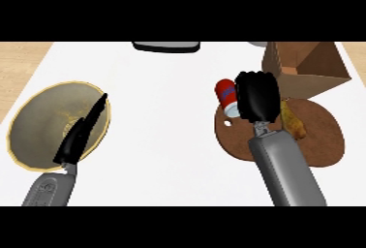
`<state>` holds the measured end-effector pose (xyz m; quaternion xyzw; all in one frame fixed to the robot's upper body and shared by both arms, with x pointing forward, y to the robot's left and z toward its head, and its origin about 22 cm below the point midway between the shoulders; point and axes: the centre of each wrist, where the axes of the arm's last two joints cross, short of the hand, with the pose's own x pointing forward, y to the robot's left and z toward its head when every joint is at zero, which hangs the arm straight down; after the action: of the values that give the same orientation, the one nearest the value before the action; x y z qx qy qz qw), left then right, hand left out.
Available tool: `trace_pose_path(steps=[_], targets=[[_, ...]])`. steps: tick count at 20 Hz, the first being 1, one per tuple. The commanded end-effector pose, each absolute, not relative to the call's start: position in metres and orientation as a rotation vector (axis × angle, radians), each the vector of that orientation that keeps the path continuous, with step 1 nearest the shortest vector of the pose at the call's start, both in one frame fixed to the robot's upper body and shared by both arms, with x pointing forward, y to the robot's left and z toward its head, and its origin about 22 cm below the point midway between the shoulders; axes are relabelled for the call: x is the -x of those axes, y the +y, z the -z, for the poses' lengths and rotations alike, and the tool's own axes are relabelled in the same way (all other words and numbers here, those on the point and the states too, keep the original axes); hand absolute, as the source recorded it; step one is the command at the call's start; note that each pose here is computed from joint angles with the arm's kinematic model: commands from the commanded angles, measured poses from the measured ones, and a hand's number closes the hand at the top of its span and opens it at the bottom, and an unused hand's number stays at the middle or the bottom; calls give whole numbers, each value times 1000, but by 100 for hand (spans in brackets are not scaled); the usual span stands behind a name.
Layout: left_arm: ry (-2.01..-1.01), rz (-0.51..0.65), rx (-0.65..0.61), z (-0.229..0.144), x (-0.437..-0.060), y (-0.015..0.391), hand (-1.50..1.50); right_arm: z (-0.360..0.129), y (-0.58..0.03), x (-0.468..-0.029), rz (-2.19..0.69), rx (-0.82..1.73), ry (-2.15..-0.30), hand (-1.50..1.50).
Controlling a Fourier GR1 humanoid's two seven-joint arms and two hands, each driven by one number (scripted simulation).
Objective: Pick the pear from the cutting board and place it in the cardboard box
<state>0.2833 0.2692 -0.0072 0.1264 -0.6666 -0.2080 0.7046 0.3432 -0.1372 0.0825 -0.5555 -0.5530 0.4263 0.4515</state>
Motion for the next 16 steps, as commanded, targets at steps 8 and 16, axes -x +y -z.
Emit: trace_pose_path(steps=[8,16], targets=[[-1491,421,-319,7,-284,269,0,-207,-81,-369,-781,1533,-1215,150],[-1471,422,-312,5,-286,276,0,-223,-153,-389,-642,1561,-1156,150]])
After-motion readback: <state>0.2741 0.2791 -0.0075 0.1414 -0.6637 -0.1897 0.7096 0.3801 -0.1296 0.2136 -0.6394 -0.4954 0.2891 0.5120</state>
